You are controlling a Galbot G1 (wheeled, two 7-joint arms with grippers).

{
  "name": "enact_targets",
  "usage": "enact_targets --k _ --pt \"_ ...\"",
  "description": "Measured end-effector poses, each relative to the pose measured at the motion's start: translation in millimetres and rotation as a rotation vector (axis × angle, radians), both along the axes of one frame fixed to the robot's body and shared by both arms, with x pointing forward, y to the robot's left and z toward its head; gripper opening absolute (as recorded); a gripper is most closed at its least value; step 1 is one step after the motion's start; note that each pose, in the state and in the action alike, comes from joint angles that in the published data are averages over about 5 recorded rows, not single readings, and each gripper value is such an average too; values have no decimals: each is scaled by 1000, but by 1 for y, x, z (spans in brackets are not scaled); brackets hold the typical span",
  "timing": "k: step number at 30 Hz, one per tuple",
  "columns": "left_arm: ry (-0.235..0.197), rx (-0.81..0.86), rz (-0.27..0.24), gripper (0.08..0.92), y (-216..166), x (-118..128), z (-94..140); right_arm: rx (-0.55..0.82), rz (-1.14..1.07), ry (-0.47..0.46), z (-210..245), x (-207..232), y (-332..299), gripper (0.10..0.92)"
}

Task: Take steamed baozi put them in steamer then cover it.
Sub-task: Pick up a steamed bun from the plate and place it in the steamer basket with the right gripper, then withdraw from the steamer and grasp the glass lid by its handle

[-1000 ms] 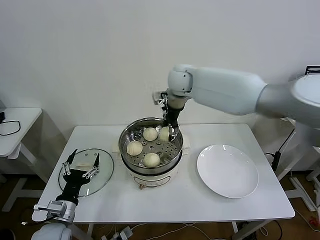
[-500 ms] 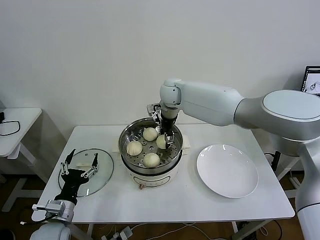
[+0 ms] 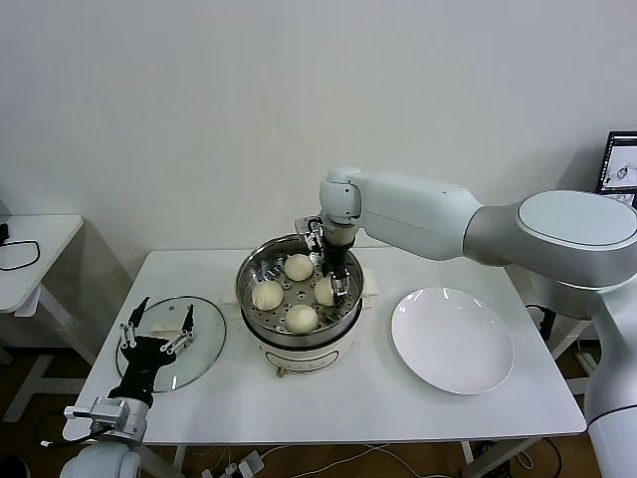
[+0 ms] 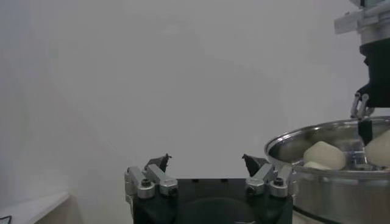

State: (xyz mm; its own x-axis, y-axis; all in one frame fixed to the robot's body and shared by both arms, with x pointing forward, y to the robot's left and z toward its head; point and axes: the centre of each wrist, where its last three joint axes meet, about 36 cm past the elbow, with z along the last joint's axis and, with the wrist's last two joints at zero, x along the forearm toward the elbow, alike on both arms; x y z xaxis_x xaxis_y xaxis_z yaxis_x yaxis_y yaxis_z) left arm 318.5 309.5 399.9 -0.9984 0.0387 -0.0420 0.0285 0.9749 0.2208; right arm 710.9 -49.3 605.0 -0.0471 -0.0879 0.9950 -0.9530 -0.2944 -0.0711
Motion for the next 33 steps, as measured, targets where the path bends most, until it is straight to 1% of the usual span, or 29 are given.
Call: enact_targets --k 5,10,15,19,22,25,28,33 --pt "5 -1 2 823 0 -1 -1 11 -2 0 8 -1 -7 822" --pt "3 -1 2 823 -1 -3 0 39 -16 0 27 -2 -25 823" --pt "6 3 2 823 -1 -4 2 90 -57 -7 55 -5 -62 823" --pt "6 3 2 823 -1 -1 4 165 -99 -11 70 -13 -104 823" --pt "5 2 0 823 -2 1 6 258 -133 -19 74 -24 -139 823" --pt "3 1 1 823 -4 3 9 388 -167 -49 71 -39 -175 823" --pt "7 -2 4 823 -5 4 12 545 -211 -111 61 -58 -208 823" --pt "10 -8 8 823 -7 6 14 822 -308 -249 31 -95 -248 823"
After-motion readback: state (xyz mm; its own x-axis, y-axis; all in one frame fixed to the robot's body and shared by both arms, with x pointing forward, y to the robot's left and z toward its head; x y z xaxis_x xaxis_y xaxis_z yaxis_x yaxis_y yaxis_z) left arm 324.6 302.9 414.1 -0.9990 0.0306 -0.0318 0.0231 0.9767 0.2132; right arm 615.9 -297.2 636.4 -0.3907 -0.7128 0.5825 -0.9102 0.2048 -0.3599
